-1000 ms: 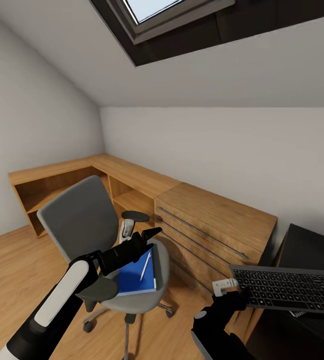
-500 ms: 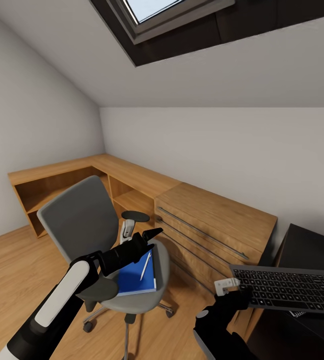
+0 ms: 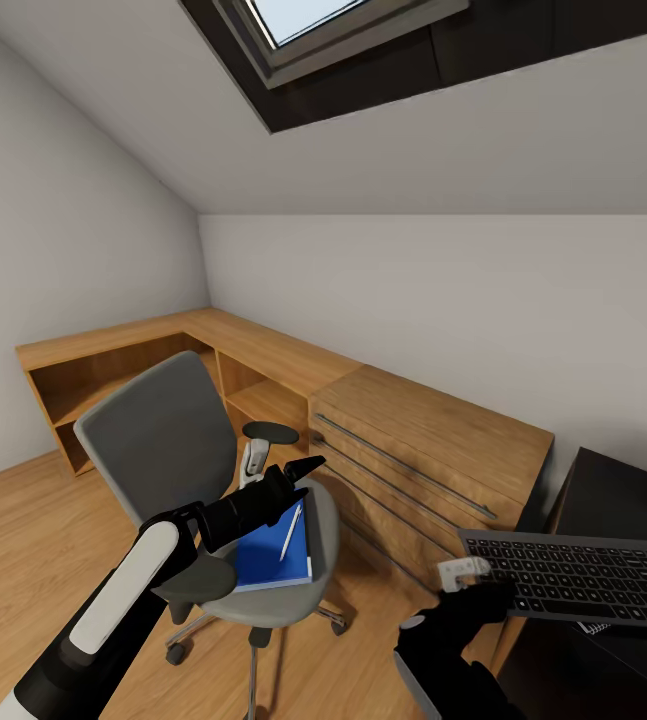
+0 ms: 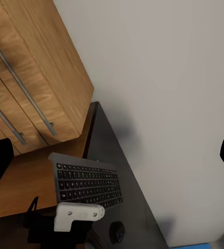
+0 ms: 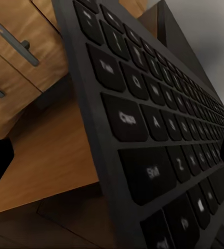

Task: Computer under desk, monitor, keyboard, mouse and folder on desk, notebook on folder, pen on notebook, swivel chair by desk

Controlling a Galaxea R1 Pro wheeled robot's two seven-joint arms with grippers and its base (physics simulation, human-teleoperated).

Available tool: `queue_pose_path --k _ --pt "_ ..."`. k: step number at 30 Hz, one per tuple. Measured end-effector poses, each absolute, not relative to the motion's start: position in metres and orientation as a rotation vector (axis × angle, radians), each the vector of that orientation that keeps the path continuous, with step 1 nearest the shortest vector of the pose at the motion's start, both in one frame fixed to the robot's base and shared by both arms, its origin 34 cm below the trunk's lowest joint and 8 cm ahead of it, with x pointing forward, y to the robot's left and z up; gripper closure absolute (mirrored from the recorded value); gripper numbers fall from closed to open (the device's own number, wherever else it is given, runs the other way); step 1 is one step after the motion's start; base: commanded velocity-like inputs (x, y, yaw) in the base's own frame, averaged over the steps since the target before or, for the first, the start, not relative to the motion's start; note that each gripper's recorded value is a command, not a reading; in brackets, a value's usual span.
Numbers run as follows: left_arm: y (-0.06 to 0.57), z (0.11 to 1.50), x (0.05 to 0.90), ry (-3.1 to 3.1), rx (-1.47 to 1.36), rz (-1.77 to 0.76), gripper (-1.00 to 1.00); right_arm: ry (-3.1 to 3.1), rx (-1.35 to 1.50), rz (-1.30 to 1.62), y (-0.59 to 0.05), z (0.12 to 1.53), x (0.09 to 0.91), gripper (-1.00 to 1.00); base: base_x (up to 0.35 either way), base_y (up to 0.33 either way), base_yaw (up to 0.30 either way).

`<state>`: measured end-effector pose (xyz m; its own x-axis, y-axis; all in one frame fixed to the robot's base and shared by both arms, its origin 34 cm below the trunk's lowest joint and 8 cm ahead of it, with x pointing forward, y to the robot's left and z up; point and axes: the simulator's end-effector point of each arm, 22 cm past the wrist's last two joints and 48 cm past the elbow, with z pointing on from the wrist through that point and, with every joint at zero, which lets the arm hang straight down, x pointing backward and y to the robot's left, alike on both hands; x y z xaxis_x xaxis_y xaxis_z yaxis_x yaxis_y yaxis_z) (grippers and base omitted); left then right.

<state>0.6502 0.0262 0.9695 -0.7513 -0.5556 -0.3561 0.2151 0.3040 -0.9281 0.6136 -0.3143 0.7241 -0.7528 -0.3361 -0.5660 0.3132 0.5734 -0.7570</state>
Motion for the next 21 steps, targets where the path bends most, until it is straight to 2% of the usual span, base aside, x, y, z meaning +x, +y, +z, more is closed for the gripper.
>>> queue_pose_path --k 21 --pt "0.0263 0.9694 0.6502 1.921 -0.303 -1.511 -1.00 2.118 -0.011 -1.205 -0.3179 0.7230 0.6117 -1.00 0.000 0.000 0.000"
